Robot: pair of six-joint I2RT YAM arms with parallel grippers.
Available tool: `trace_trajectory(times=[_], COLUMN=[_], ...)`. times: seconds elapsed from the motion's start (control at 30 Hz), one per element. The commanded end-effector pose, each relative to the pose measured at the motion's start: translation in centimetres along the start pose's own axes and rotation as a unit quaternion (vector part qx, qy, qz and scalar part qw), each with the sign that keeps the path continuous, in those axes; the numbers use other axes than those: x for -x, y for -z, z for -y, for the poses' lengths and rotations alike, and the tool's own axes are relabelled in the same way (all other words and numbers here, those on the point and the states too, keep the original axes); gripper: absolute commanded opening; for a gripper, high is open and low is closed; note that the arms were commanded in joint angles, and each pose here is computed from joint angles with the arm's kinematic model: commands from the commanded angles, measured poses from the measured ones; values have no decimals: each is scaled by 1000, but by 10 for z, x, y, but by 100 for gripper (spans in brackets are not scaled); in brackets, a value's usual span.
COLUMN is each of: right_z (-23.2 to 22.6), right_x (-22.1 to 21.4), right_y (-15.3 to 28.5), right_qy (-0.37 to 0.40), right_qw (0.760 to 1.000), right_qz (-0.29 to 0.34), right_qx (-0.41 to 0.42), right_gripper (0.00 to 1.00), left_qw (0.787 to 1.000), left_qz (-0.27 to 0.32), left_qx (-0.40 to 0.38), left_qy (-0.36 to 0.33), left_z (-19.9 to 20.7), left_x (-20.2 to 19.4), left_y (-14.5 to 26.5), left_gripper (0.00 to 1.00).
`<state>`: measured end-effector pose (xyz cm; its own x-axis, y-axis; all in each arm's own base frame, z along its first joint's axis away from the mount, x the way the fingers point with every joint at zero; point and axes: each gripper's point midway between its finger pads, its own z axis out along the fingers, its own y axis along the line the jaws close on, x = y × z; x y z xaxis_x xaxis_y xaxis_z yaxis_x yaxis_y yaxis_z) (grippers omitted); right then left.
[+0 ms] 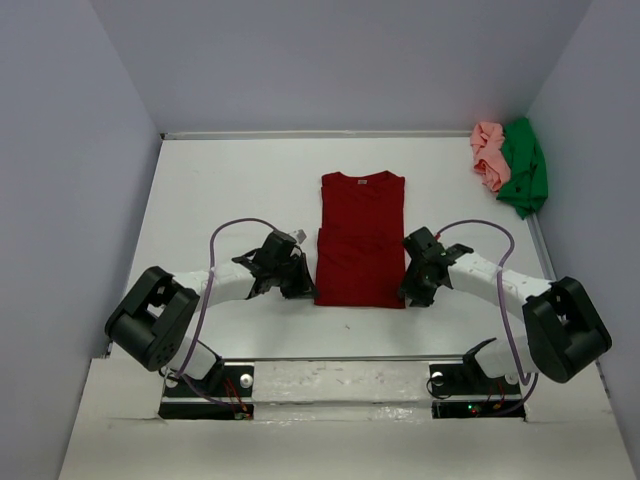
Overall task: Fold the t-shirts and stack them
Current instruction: Fold the tshirt
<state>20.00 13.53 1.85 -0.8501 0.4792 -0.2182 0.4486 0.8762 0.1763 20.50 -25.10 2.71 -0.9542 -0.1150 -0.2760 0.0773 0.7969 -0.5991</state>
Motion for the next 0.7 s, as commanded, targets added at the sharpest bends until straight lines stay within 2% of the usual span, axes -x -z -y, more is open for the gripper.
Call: trace_trajectory(times=[0.0, 0.17, 0.43, 0.57, 0.67], right_z=[-4, -3, -3, -5, -6], right_x=[2, 5, 6, 7, 10], right_y=[-1, 1, 1, 4, 7], right_qy=[-30, -38, -46, -46, -39], right_qw=[999, 999, 998, 998, 998], right_qz=[7, 18, 24, 30, 35], right_qx=[14, 18, 20, 31, 36], right_gripper=[33, 12, 8, 1, 0], left_qw=[1000, 1000, 1000, 1000, 1000], left_qz=[2, -2, -4, -1, 9], left_qx=[8, 9, 11, 12, 8], left_qy=[-5, -4, 1, 1, -1], left_z=[-6, -7, -10, -10, -6], left_x=[-2, -4, -7, -7, -3], left_y=[6, 4, 4, 6, 11], left_gripper=[0, 0, 0, 0, 0])
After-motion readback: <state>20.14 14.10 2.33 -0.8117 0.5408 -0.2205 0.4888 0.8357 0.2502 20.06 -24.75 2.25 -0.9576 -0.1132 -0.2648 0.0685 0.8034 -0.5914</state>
